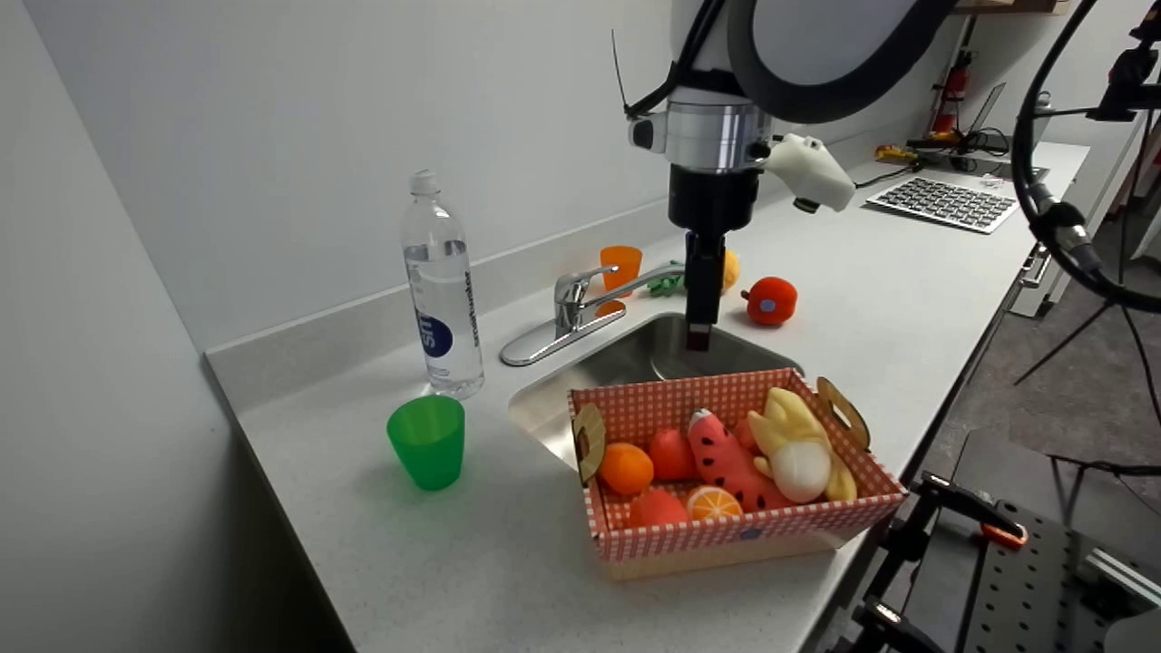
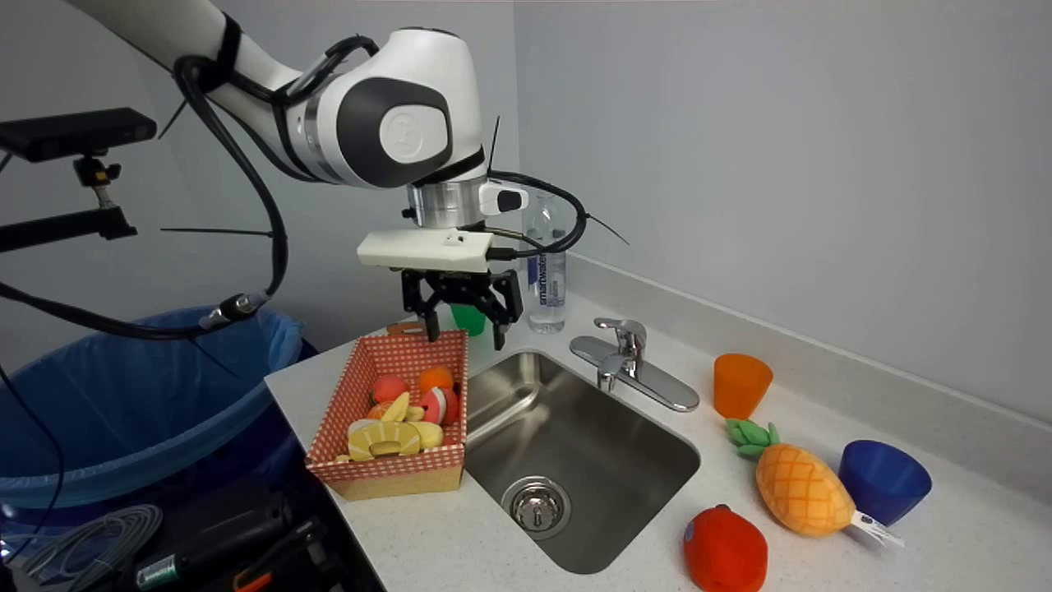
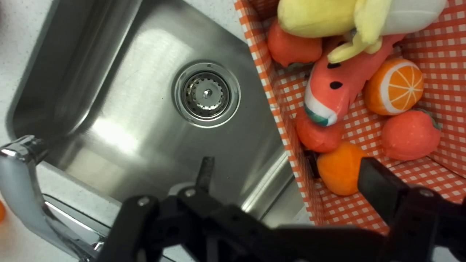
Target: Move the box to the left side of the counter
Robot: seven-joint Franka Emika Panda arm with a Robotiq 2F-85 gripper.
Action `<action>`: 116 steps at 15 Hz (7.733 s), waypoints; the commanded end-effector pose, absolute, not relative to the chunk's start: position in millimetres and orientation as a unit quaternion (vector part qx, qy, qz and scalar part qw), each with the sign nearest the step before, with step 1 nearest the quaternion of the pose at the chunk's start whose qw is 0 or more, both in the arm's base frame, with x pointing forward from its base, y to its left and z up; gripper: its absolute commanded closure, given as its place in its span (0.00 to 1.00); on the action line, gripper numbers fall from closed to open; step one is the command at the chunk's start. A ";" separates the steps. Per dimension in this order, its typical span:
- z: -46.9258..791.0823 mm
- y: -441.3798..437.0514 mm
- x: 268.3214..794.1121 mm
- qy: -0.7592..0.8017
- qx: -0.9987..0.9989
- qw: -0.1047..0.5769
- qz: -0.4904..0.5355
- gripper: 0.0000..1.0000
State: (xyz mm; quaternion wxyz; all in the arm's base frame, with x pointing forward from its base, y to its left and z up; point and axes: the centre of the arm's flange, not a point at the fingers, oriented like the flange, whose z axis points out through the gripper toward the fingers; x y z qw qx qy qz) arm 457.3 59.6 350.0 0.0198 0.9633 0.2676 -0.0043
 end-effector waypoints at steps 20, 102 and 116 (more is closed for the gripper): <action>254.7 152.7 538.2 0.423 0.906 -0.002 0.011 0.66; 246.6 244.9 570.6 0.190 0.982 0.003 -0.007 0.00; 311.8 247.4 569.4 0.193 0.978 -0.019 0.080 0.00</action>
